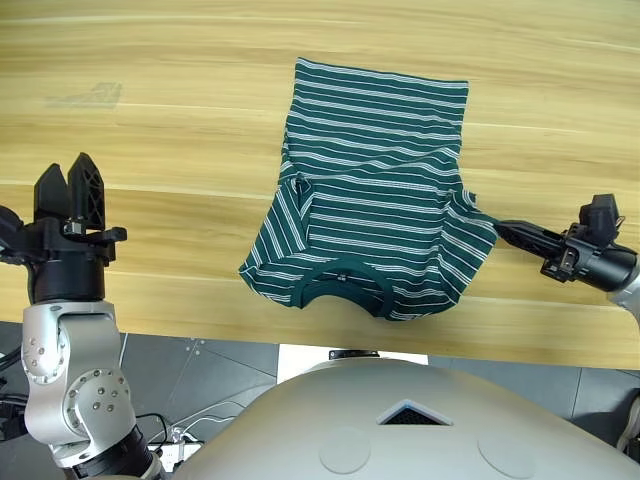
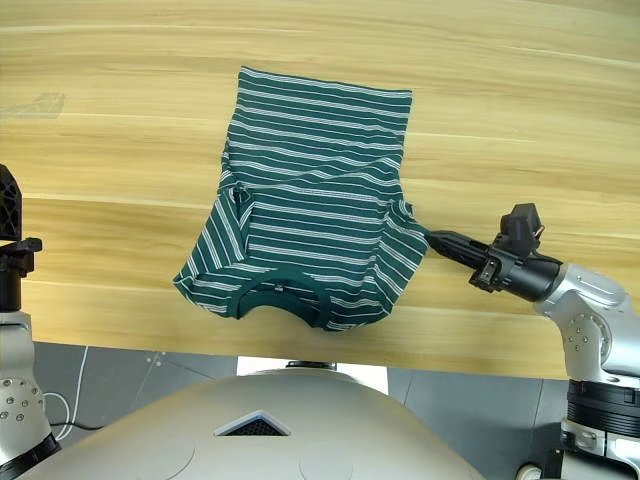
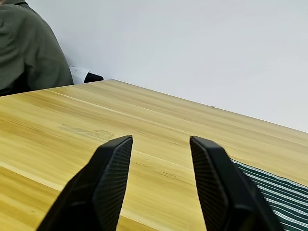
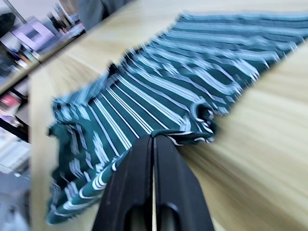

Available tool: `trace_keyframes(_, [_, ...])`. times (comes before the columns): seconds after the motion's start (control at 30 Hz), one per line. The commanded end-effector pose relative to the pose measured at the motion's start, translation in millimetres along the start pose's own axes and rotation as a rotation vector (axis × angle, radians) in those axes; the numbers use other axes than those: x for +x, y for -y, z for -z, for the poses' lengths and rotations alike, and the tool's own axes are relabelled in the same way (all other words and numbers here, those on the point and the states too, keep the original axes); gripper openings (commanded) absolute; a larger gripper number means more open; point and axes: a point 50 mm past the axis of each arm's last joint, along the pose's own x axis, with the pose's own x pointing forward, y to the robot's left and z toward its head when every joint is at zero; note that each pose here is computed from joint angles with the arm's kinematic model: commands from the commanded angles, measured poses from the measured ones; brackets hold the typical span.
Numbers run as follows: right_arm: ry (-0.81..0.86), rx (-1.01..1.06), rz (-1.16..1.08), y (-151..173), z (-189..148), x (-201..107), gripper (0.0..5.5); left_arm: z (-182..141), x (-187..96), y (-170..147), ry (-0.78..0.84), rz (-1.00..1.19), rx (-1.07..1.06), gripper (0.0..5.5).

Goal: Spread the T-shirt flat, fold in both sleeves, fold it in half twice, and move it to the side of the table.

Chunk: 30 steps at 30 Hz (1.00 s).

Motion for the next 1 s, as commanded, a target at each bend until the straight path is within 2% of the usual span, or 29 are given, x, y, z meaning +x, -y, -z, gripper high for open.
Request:
trace_keyframes(0.03, [0.006, -0.014, -0.041, -6.6, -4.4, 10.5, 0.01, 4.8, 0.0, 2.0, -0.017, 0.015, -0.006, 2.24])
trace_keyframes(0.23, [-0.082, -0.088, -0.057, -19.5, 18.1, 40.4, 0.01, 10.3, 1.4, 6.9, -0.041, 0.043, 0.007, 2.24])
trace_keyframes(0.33, [-0.030, -0.141, -0.042, -27.4, 17.0, 65.1, 0.01, 13.8, 1.5, 9.2, -0.053, 0.058, 0.006, 2.24])
trace_keyframes(0.57, [0.074, -0.100, -0.075, -36.4, 10.8, 79.4, 0.01, 21.1, 2.6, 11.9, -0.068, 0.078, -0.008, 2.24])
trace_keyframes(0.83, [-0.161, -0.179, 0.133, -24.8, 52.5, 94.1, 0.01, 23.2, 0.2, 10.6, -0.082, 0.071, 0.014, 2.24])
trace_keyframes(1.0, [-0.129, -0.117, 0.004, -36.3, 44.6, 89.8, 0.87, 27.1, -1.2, 10.9, -0.092, 0.070, 0.016, 2.24])
